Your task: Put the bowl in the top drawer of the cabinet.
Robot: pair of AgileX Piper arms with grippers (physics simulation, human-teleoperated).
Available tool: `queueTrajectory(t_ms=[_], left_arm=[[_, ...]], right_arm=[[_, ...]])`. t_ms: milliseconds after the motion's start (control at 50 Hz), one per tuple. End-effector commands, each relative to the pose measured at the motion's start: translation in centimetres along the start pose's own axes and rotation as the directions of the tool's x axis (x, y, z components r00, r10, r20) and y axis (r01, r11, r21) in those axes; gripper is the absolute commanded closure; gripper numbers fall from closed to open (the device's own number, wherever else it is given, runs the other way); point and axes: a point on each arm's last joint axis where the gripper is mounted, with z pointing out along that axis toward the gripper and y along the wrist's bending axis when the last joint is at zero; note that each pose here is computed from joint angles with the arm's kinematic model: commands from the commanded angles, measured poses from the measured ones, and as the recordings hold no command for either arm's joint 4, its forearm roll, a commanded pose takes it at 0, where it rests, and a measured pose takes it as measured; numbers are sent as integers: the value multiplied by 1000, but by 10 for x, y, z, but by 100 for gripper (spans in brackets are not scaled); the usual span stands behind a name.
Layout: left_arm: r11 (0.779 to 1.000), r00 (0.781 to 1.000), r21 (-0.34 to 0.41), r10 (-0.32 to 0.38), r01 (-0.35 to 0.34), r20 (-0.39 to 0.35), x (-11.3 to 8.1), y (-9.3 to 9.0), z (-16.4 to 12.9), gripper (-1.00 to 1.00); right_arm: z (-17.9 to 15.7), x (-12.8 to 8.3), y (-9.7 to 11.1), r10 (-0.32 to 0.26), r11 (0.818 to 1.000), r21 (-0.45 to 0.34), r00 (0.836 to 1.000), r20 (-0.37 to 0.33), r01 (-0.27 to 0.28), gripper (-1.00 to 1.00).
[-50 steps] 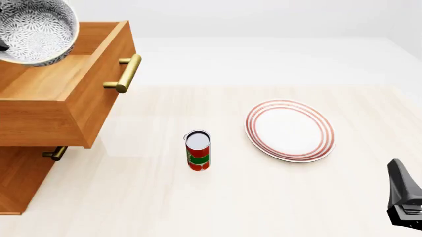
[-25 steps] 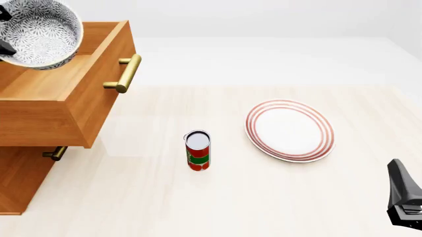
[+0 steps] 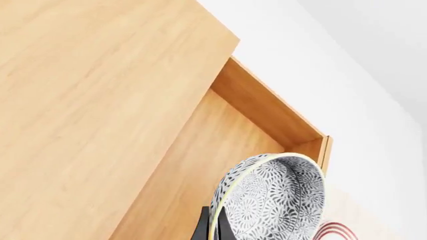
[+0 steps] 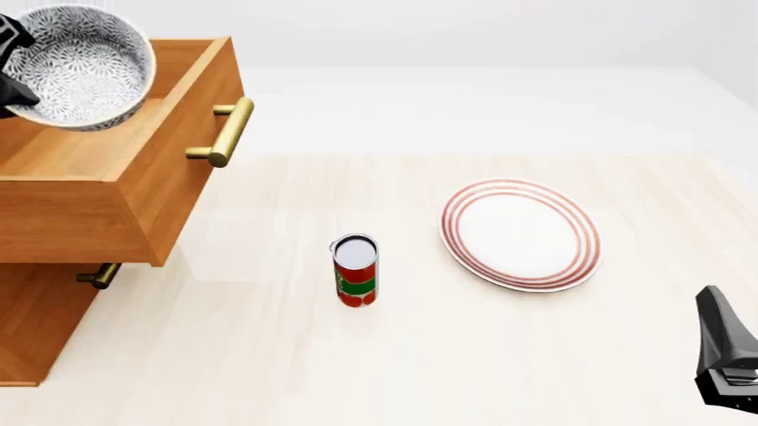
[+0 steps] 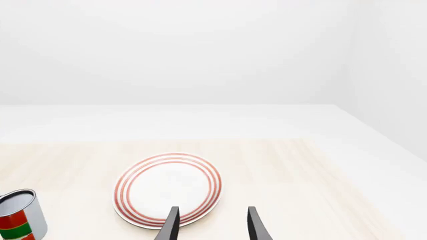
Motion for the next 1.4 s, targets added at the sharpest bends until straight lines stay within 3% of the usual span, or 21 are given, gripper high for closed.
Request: queueTrajectory(t_ms=[20,1400], left_arm=[[1000,1000,3,1,-1,1,0,0,5,100],[999,1000,-34,-8,7,-26,3,8,48,100]], right_arm=[[0,0,0,0,1000,0,1000,0,0,-100],[0,0,0,0,1000,0,1000,0,0,-100]])
